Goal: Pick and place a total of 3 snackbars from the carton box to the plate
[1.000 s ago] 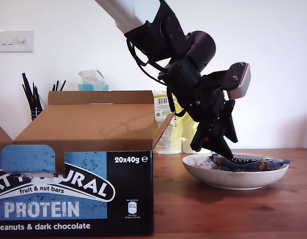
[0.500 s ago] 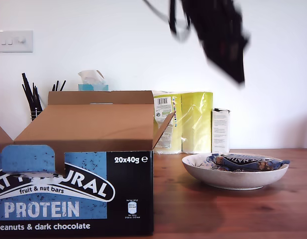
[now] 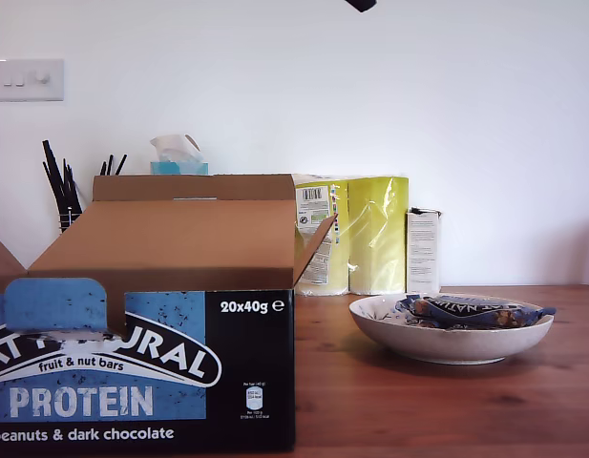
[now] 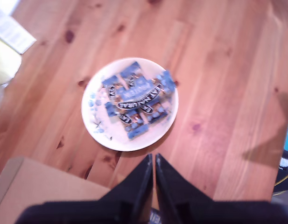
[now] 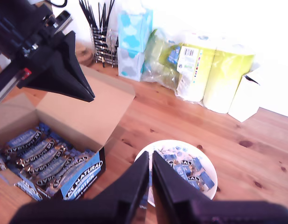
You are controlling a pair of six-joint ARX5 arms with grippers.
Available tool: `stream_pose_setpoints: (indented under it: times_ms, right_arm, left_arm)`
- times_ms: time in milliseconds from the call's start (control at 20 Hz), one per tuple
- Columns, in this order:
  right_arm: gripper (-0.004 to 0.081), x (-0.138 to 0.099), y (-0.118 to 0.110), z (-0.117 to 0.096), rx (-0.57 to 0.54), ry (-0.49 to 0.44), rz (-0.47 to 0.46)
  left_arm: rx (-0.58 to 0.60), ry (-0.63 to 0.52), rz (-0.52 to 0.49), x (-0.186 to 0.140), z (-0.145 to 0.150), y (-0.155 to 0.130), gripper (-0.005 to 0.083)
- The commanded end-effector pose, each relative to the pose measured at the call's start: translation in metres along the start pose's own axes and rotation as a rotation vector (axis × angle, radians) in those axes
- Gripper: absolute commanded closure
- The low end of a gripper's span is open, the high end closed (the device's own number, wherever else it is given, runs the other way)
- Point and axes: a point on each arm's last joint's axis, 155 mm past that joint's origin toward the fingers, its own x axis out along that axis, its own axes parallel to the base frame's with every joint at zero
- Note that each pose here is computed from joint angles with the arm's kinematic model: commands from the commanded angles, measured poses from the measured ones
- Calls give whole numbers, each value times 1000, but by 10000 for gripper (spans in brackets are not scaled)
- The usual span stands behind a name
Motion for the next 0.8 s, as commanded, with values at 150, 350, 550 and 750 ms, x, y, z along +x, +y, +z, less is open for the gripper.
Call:
stream_pose_setpoints:
  times_ms: [150,350,550,750]
  right_arm:
    - [783,18,-15,-12,40,-3,-93]
    - [783,48,-23,-26,45,-46,-151]
    - [783,74,-34,-50,62,-58,-200]
    - [783,76,-60,-50,90,-92,-266]
  left_arm:
    - [-90,-10,41,26,-58,17,797]
    - [-222,-114,102,28,-87,52,797]
    - [-329,-204,185,19,-108,86,797]
    - [-422,-219,270,9,-149,111,797]
